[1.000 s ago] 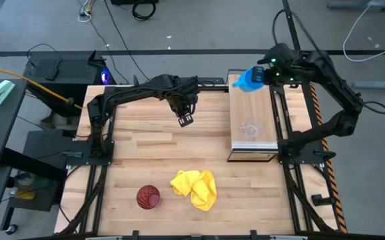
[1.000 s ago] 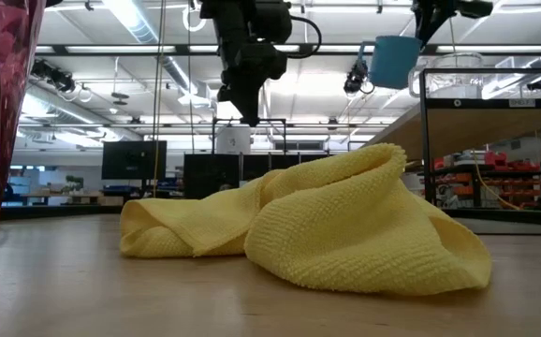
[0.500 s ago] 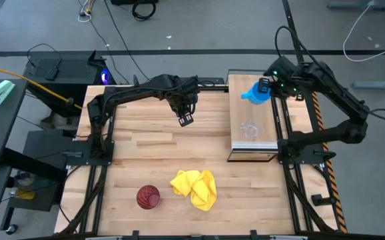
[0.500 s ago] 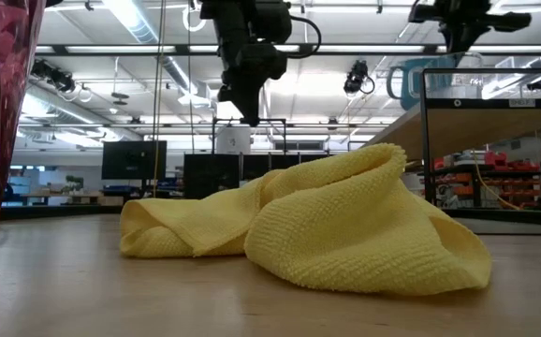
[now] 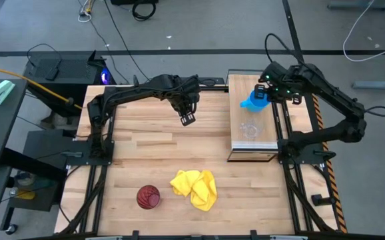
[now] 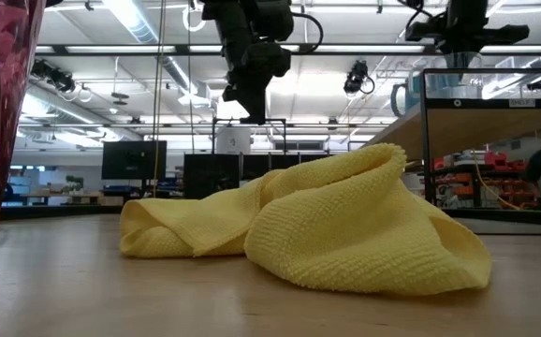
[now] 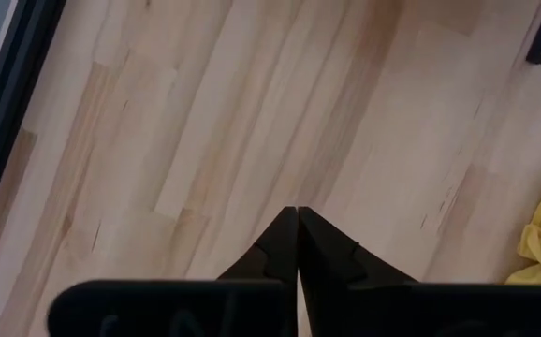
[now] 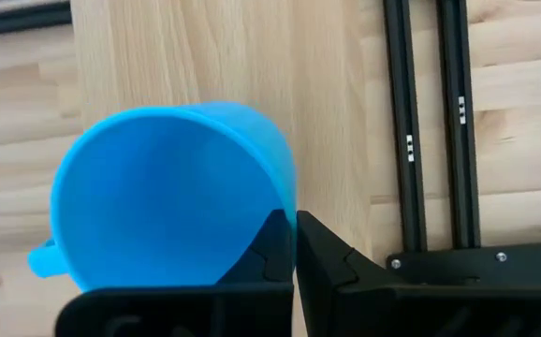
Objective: Stack small to large cups/mugs on shelf
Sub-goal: Put the blue mug on the shelf
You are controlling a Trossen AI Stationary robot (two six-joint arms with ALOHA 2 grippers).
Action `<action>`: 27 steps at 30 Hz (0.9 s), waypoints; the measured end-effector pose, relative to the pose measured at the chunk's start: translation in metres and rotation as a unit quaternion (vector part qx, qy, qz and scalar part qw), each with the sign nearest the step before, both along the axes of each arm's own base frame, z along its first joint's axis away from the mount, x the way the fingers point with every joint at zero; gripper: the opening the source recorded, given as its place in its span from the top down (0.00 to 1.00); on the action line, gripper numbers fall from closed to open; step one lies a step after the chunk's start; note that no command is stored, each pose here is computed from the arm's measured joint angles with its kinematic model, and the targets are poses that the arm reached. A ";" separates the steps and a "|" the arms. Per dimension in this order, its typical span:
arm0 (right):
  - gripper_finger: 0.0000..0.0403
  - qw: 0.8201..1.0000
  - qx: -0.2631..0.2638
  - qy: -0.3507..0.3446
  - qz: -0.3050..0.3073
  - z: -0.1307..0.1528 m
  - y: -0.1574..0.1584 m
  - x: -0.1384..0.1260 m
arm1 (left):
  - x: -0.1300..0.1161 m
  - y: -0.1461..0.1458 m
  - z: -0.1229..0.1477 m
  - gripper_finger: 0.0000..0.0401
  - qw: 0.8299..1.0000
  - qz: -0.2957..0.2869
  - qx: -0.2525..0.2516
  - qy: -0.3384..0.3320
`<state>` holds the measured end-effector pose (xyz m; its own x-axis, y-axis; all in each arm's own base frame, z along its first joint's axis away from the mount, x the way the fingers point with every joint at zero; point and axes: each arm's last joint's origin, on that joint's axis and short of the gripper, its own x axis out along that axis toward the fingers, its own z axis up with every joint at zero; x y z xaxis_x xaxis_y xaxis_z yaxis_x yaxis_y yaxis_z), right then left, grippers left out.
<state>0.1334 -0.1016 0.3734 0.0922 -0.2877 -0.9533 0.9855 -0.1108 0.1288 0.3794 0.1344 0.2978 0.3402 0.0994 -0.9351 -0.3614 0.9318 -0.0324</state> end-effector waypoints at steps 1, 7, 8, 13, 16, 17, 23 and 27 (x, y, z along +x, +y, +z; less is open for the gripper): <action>0.99 1.000 0.002 0.005 0.005 -0.001 -0.001 0.002 | 0.000 0.000 0.000 0.97 1.000 0.001 0.000 0.000; 0.99 1.000 0.010 0.021 0.016 -0.006 -0.006 0.009 | 0.000 0.000 0.000 0.95 1.000 0.004 -0.002 0.000; 0.99 1.000 0.010 0.021 0.016 -0.006 -0.006 0.009 | 0.000 0.000 0.000 0.94 1.000 0.004 -0.002 0.000; 0.99 0.999 0.025 0.008 0.024 -0.005 -0.004 0.008 | 0.000 0.000 0.000 0.95 1.000 0.005 -0.002 0.000; 0.97 0.999 0.033 0.002 0.031 -0.005 -0.004 0.009 | 0.000 0.000 0.000 0.97 1.000 0.005 -0.002 -0.001; 0.96 0.999 0.033 0.002 0.031 -0.005 -0.004 0.009 | 0.000 0.000 0.000 0.97 1.000 0.005 -0.002 -0.001; 0.91 0.999 0.034 0.001 0.027 -0.005 -0.004 0.009 | 0.000 0.000 0.000 0.95 1.000 0.012 -0.004 -0.002; 0.89 0.999 0.033 0.002 0.031 -0.005 -0.004 0.009 | 0.000 0.000 0.000 0.94 1.000 0.012 -0.004 -0.002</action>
